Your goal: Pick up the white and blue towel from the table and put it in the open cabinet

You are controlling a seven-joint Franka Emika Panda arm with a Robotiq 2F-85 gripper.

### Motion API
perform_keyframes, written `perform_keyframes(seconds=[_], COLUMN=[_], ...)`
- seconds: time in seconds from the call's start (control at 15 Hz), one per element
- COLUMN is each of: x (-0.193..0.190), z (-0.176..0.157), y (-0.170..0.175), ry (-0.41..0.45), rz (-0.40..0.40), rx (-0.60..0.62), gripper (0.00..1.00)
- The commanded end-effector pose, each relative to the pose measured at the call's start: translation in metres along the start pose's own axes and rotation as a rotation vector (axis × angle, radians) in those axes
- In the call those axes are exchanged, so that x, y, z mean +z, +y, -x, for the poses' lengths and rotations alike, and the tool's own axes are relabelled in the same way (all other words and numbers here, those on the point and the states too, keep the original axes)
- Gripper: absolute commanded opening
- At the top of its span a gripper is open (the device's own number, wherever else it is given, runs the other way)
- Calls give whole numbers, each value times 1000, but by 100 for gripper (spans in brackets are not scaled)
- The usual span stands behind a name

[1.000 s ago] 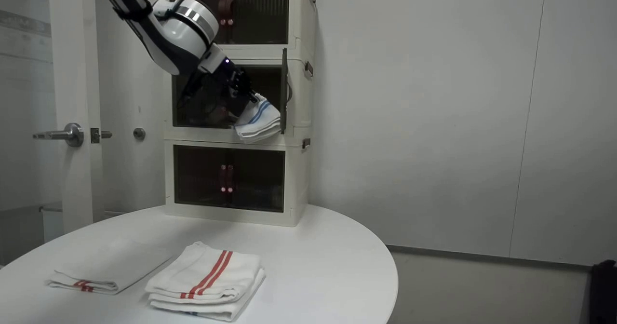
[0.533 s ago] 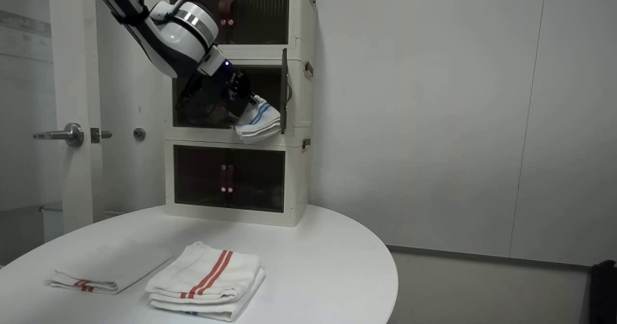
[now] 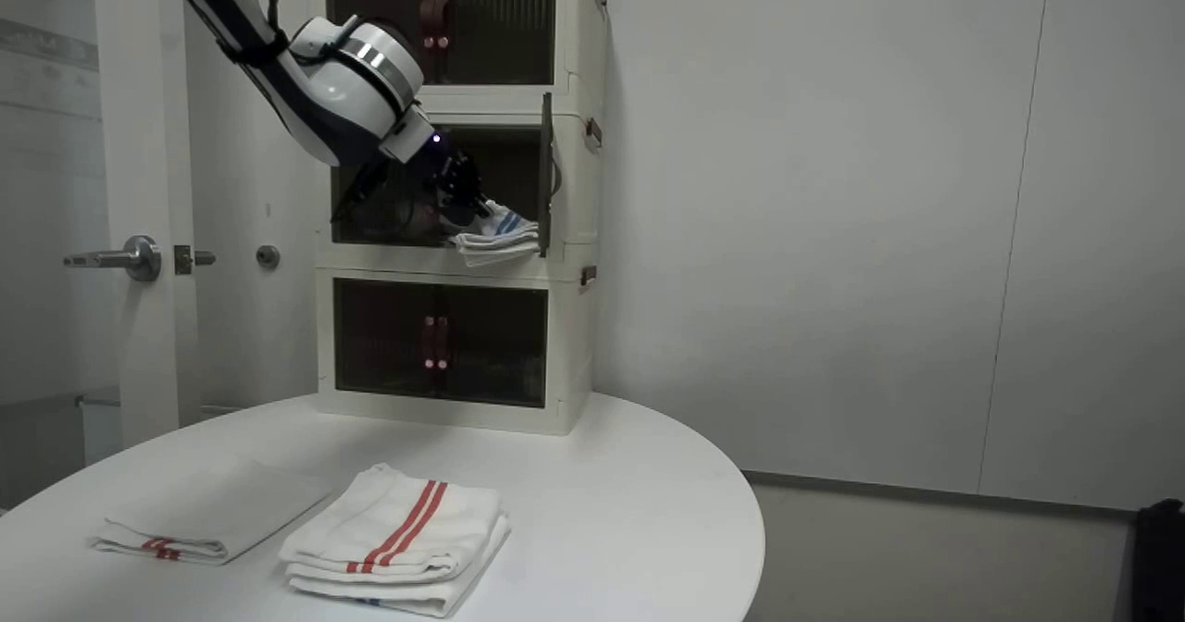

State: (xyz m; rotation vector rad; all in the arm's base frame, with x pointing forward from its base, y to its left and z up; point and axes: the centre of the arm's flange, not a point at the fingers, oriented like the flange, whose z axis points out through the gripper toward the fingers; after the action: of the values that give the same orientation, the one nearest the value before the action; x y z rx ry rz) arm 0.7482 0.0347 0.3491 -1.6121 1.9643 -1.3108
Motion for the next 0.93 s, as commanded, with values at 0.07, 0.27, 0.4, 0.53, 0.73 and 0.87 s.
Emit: perform_keyframes(seconds=[0.07, 0.27, 0.4, 0.53, 0.73, 0.87], x=[31, 39, 41, 42, 48, 57], z=[6, 8, 5, 2, 0, 3], y=[27, 31, 25, 20, 15, 13], ry=[8, 21, 29, 38, 52, 53], rz=[41, 41, 27, 13, 4, 0], rx=[46, 67, 77, 84, 92, 88], gripper=[9, 9, 9, 9, 9, 9])
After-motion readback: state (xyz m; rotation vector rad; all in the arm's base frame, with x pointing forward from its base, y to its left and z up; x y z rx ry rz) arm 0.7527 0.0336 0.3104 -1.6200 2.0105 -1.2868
